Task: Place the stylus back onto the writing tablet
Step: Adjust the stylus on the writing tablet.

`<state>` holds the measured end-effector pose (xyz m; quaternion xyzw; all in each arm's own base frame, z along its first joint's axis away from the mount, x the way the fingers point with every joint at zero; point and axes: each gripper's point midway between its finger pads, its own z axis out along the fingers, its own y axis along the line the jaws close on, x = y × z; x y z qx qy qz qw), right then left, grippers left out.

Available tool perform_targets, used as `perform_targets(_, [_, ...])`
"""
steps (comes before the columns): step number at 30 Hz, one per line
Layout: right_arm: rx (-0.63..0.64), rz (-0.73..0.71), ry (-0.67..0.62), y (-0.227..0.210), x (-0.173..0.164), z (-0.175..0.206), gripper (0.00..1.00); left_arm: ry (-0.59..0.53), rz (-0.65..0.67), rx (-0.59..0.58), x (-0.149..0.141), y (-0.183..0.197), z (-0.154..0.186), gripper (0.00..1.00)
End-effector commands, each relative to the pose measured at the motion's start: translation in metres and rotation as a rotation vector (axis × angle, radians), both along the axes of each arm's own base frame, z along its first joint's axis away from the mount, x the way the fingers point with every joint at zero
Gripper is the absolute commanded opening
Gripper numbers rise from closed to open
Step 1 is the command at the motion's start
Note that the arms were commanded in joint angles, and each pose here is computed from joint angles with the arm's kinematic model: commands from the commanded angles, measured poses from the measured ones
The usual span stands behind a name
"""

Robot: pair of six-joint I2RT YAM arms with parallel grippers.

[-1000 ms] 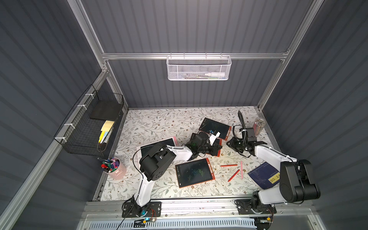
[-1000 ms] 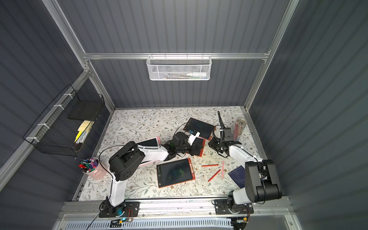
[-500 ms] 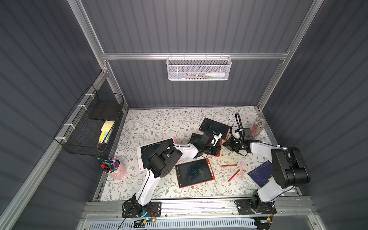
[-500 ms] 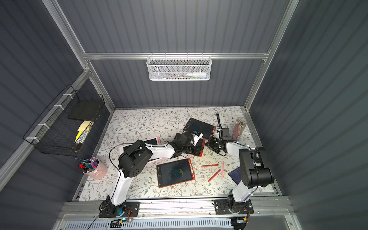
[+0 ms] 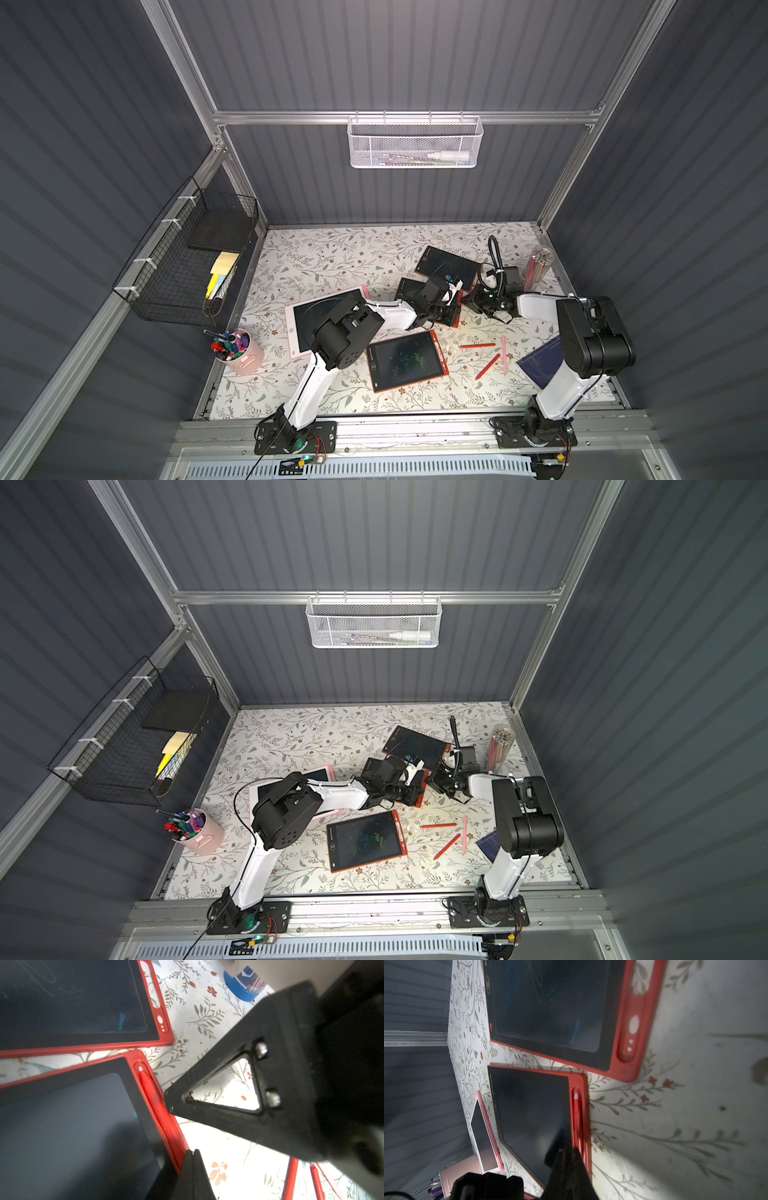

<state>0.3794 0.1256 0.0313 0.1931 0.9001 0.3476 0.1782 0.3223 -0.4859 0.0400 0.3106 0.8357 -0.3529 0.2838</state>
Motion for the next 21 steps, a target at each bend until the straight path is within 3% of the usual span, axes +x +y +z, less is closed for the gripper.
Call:
perform_targets(1, [0.019, 0.006, -0.015, 0.003, 0.007, 0.004, 0.1, 0.007, -0.002, 0.038, -0.002, -0.001, -0.013, 0.0])
perform_targets(21, [-0.024, 0.008, 0.026, 0.0, 0.003, -0.011, 0.09, 0.006, 0.013, 0.059, -0.002, 0.001, -0.018, 0.0])
